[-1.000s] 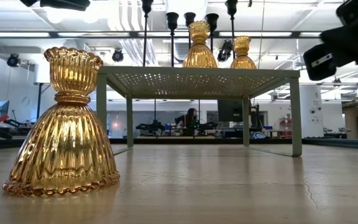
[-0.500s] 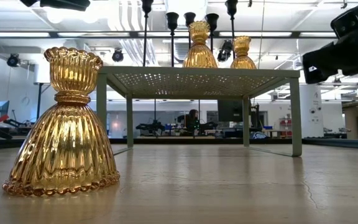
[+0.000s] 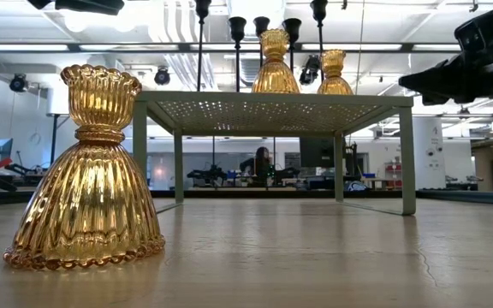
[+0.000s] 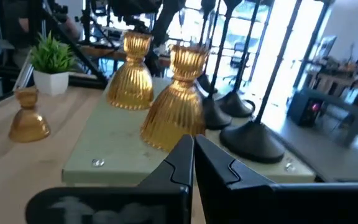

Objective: Pick & Place candle stick holders
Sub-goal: Put the yellow glass candle holder on the shelf

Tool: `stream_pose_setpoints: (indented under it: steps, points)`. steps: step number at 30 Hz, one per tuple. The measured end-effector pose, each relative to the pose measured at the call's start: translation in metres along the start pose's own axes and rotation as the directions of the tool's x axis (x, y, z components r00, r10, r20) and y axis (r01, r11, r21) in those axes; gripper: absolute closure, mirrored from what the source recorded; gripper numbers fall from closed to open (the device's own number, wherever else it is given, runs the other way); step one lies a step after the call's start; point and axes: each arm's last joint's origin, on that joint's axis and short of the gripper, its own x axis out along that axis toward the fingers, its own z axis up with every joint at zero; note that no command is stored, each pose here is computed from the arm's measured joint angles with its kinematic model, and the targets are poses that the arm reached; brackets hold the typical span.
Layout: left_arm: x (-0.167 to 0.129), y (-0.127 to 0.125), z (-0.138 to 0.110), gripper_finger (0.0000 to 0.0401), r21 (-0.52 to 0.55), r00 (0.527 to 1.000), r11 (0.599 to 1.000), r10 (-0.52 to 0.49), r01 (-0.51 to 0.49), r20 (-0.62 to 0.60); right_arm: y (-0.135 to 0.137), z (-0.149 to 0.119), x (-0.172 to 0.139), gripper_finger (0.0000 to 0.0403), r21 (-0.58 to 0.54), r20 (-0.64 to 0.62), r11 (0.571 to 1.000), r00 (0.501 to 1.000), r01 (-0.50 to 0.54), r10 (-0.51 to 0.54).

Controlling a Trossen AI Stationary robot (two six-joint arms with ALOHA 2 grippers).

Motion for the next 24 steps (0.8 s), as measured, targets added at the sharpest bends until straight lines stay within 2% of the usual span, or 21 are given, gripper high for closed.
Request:
stream_pose_setpoints:
  steps: [5,24]
  points:
    - [0.0,0.0,0.0,0.0224,0.0,1.0,1.0,0.0,0.0,0.0,0.0004,-0.0027,0.002,0.0394,0.079,-0.033,0.997,0.999,-0.003,0.005]
    - [0.0001,0.0,0.0,0.0224,0.0,1.0,1.0,0.001,-0.001,0.0,0.0005,-0.0034,0.0026,0.0394,0.084,-0.042,0.996,0.999,-0.004,0.007]
